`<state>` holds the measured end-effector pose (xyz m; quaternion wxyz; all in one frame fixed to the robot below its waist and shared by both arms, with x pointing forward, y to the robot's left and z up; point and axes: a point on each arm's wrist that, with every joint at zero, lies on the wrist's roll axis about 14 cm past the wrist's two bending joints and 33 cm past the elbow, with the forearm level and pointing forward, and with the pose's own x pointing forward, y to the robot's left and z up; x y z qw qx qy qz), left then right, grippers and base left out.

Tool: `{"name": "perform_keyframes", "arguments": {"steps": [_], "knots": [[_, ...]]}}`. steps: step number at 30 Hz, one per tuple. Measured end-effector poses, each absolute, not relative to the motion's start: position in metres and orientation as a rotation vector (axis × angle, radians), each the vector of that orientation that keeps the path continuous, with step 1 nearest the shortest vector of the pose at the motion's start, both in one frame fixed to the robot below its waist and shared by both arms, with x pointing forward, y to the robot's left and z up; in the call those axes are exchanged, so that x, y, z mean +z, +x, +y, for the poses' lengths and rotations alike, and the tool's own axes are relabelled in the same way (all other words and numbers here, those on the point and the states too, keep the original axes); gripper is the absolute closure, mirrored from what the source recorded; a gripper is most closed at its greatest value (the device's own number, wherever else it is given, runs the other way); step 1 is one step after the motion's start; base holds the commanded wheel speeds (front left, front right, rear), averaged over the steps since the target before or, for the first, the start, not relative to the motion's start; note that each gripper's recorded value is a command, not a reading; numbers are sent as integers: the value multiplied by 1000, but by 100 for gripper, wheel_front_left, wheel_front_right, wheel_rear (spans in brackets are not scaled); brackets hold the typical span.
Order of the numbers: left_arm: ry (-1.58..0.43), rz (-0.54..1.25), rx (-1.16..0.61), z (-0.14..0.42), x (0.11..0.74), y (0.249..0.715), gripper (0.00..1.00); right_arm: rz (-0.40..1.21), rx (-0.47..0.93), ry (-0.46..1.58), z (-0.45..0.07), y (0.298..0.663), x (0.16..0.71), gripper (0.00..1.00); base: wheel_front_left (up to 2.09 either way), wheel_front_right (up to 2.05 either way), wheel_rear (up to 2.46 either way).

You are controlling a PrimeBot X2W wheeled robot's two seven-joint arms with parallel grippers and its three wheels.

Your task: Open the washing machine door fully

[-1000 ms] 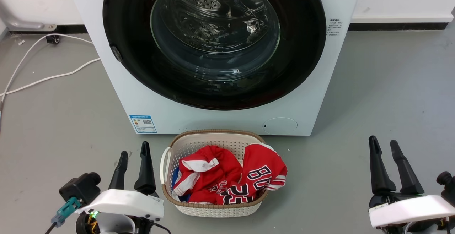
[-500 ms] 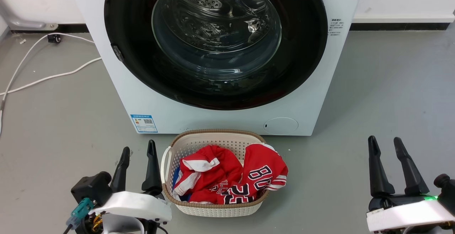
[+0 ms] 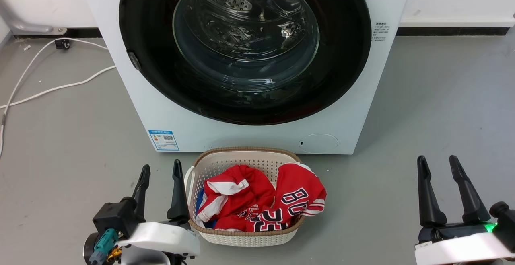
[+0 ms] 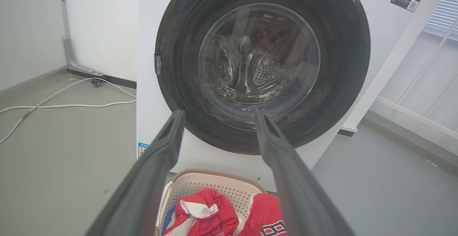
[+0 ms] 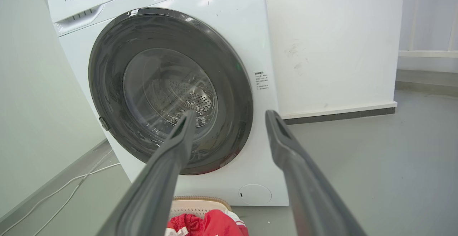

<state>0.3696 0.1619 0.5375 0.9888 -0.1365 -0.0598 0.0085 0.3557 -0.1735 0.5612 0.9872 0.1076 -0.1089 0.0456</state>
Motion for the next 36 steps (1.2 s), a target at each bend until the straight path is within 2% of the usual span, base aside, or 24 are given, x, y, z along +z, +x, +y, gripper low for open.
{"name": "perform_keyframes", "arguments": {"steps": [36], "knots": [[-56,-165,-14,152,535,362,0,-282,97,53,-173,346,570,0,0,0,0]]}}
